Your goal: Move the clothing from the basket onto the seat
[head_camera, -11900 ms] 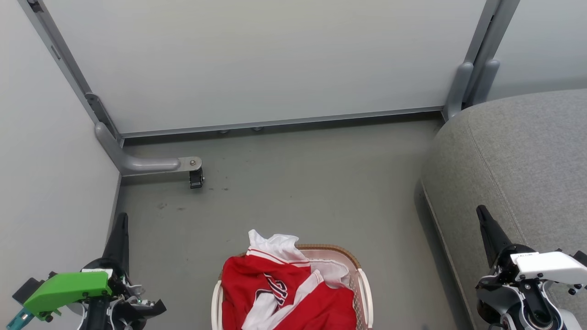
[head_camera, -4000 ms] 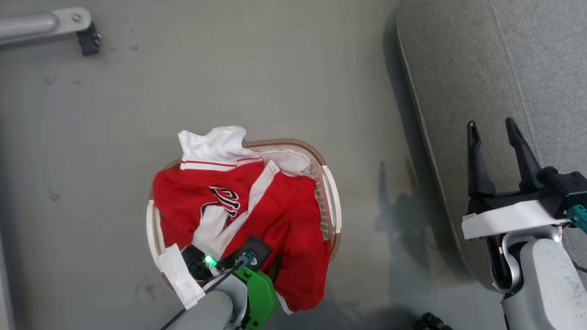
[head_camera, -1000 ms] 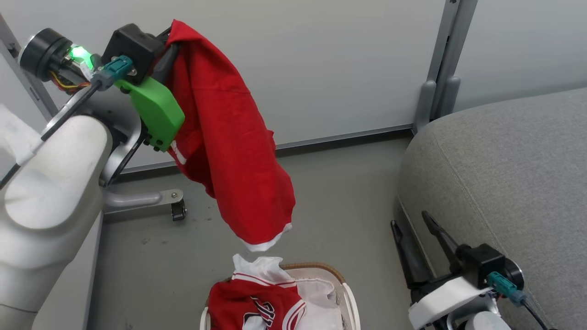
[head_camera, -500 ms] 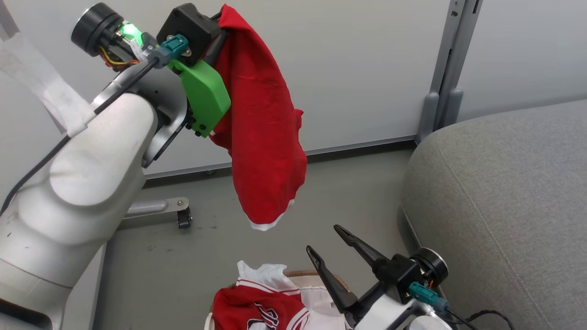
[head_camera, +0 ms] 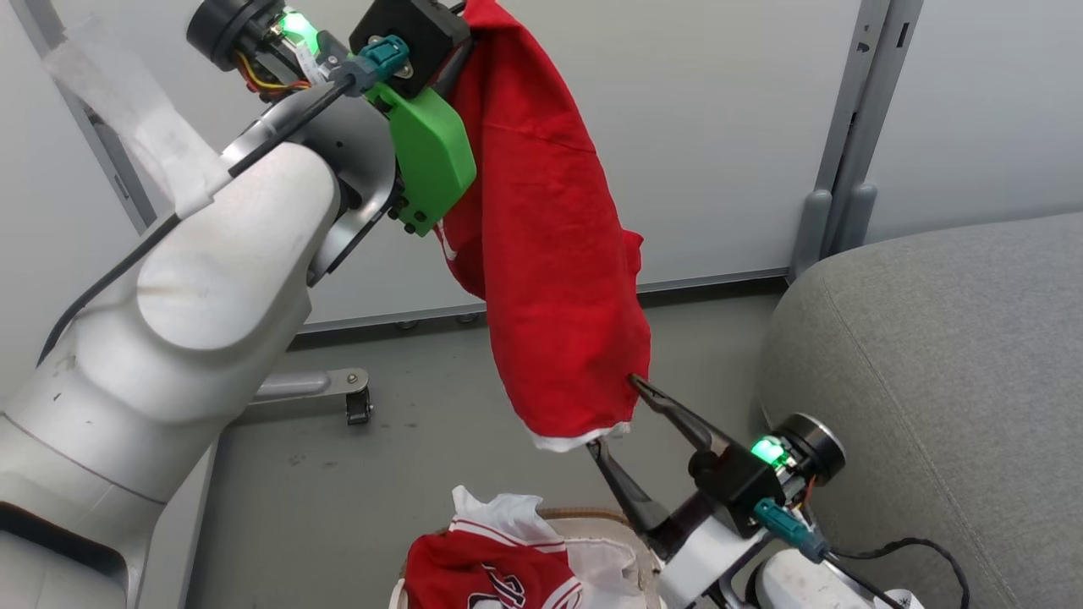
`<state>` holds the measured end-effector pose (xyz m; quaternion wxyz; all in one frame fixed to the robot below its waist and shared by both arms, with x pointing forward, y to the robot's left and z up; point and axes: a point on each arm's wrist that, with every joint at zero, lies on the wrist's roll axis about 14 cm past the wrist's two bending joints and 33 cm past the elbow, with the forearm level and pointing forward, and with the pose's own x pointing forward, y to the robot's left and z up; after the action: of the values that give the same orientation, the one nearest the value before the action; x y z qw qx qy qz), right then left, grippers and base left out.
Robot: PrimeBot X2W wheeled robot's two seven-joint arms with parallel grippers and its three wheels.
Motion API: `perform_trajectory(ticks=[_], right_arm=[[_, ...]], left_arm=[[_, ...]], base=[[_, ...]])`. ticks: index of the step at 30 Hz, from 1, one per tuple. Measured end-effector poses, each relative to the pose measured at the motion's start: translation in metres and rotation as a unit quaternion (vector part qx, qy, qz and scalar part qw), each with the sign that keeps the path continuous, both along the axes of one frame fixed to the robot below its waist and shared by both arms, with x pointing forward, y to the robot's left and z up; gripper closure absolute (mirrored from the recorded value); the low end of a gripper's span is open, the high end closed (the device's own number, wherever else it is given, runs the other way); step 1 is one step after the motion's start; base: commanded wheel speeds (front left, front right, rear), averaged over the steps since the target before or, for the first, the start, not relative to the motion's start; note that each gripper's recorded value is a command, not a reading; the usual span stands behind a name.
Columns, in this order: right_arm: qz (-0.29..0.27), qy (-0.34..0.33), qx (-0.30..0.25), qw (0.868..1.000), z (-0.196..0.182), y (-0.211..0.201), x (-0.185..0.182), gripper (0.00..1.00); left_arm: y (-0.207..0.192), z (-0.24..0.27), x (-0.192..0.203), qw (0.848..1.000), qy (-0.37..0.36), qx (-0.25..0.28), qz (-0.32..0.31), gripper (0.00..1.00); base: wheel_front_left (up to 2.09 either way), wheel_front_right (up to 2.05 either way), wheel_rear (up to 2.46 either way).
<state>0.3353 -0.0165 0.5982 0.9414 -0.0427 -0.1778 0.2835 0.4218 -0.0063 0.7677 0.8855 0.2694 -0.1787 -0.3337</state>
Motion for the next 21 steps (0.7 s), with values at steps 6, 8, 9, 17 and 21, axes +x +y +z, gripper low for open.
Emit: perform_trajectory(ticks=[6, 8, 9, 17, 21], right_arm=[[-0.014, -0.033, 0.002, 0.999, 0.02, -0.008, 0.004, 0.0], [-0.008, -0.047, -0.011, 0.999, 0.026, -0.003, 0.006, 0.0], [-0.003, -0.053, -0.028, 0.998, 0.026, 0.003, 0.006, 0.0], [-0.002, -0.09, -0.047, 0.995, 0.047, 0.008, 0.017, 0.0], [0.002, -0.09, -0.04, 0.995, 0.049, 0.011, 0.018, 0.4]], left_arm=[[-0.006, 0.004, -0.008, 1.0, -0.001, -0.006, -0.013, 1.0], [-0.007, 0.008, -0.01, 1.0, -0.004, -0.009, -0.015, 1.0], [-0.008, 0.009, -0.01, 1.0, -0.005, -0.009, -0.016, 1.0], [-0.012, 0.022, -0.018, 0.999, -0.015, -0.018, -0.024, 1.0], [-0.009, 0.017, -0.016, 1.0, -0.009, -0.019, -0.021, 1.0]], base=[[0.0, 0.0, 0.0], [0.0, 0.0, 0.0], [0.0, 0.0, 0.0], [0.0, 0.0, 0.0], [0.0, 0.0, 0.0]])
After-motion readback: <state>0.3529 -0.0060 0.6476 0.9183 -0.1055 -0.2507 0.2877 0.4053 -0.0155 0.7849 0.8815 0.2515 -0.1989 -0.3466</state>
